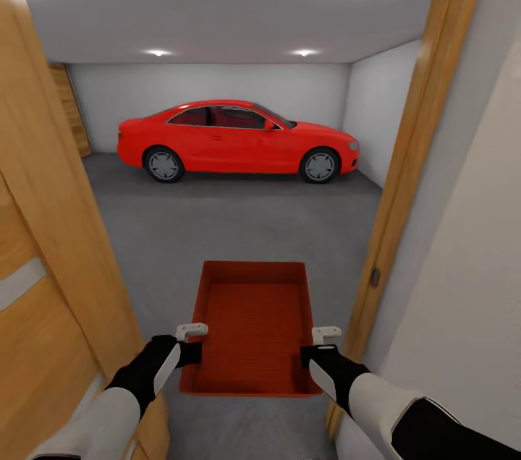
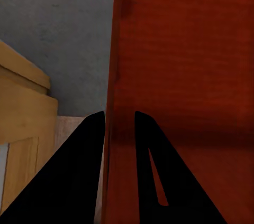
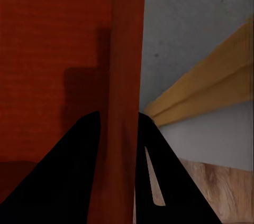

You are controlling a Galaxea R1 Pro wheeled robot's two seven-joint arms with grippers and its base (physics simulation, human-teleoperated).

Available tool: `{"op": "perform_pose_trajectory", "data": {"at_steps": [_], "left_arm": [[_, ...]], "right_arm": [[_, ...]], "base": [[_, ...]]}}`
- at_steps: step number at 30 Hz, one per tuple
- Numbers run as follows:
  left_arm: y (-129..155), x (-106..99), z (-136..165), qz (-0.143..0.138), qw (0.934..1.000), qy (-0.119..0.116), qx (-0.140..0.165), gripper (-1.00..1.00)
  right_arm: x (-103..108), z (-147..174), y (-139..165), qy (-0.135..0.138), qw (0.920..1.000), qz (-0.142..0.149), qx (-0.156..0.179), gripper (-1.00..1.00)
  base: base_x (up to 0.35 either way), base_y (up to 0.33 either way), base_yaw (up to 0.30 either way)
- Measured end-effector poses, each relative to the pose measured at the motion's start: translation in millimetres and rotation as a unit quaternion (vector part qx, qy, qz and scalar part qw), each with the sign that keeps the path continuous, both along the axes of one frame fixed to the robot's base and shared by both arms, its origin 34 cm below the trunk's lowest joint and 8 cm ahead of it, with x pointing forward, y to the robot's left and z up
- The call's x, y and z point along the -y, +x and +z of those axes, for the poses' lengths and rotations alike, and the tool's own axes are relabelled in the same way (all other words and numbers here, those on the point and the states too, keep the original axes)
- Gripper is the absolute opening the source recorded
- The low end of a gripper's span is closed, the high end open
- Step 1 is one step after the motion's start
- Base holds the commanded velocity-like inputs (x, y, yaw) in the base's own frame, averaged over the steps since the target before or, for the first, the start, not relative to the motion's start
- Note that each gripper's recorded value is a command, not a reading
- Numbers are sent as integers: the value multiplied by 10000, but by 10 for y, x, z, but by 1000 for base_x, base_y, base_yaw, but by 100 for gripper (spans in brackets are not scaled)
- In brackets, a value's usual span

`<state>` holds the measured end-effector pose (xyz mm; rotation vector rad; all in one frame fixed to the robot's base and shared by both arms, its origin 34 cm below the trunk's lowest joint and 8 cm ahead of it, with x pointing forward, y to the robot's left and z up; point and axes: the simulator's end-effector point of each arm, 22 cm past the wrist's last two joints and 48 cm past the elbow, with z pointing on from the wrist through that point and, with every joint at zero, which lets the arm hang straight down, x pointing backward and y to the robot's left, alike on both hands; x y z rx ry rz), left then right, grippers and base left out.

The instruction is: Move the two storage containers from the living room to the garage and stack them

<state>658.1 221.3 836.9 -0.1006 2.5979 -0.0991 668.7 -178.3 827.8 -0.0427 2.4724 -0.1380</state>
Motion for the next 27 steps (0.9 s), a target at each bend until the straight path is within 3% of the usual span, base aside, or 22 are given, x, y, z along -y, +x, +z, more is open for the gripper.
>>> {"op": "perform_pose_trajectory", "data": {"at_steps": [7,17,27], "left_arm": [[-2,-2,-1,2,10000,1,-3,-100],[-2,0,1,3,10000,1,-2,-100],[2,1,2,0,10000,1,1,-100]], "right_arm": [[-2,-2,-2,0,10000,1,-1,-100],[-1,-1,-4,3,10000,0,0,-100],[1,0,1,4,10000,1,2,-100]], "base": [[3,7,-134],[99,164,-6],[18,23,0]]}}
